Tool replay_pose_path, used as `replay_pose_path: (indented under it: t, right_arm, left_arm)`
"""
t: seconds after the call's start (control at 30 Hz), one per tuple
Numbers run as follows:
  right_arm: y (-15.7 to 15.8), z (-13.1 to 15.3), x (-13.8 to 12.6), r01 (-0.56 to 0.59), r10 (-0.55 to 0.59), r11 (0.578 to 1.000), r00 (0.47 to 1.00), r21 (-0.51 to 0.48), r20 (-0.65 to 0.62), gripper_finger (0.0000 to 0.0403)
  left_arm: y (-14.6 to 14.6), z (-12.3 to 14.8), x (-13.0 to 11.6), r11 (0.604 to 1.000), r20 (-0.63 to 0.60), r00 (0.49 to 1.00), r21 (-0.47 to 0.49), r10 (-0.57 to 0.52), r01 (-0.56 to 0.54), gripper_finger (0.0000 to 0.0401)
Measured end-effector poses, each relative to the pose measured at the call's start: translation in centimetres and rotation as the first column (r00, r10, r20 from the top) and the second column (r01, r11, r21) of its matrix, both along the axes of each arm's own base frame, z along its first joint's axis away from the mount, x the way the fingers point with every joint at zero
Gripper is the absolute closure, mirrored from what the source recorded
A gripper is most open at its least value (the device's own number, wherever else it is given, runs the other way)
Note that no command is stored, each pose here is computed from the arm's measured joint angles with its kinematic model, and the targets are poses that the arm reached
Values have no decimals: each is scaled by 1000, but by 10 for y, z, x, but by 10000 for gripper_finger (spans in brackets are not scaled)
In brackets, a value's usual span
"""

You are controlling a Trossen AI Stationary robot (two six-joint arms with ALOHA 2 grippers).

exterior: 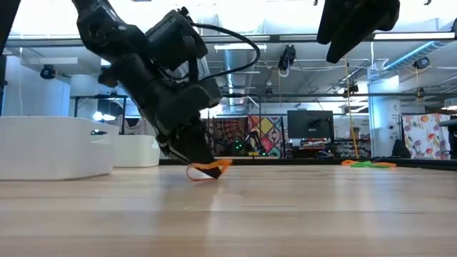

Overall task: Sort rubber bands into baskets
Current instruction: Put the orange rubber band into the middle white bin

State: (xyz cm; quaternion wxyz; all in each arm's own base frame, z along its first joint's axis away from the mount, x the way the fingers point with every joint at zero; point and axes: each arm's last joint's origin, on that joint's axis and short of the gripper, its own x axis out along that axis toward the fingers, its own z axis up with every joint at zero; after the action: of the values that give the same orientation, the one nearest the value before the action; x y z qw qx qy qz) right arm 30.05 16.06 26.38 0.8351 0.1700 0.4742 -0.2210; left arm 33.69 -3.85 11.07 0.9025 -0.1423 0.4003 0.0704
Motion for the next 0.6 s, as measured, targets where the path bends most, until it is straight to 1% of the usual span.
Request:
replay_pose_path:
  t: [0.07,0.2,0.3,0.43,0.5,0.6]
  right_arm:
    - [0,0,0,0,0,1000,1000,0,0,184]
    - [0,0,0,-6,6,1000,1000,-4,-3,184]
    - [0,0,0,-20,20,1000,1000,-12,-7,184]
    - [0,0,0,-27,27,1000,1000,-16,-10,184]
    - [0,0,0,-38,38,999,999,-23,-11,184]
    - [-1,0,0,-54,53,998,998,-32,-16,184]
  left_arm:
    - [-1,10,-1,1000,1,1000,-3,-17,17,401]
    - [0,43,-6,999,54,998,21,-44,43,401]
    - [2,66,-19,998,54,997,48,-48,46,401]
    - [5,102,-43,994,70,996,97,-53,46,401]
    - [6,110,-49,993,96,995,118,-34,23,401]
    - [7,111,-48,993,115,993,121,-27,13,399]
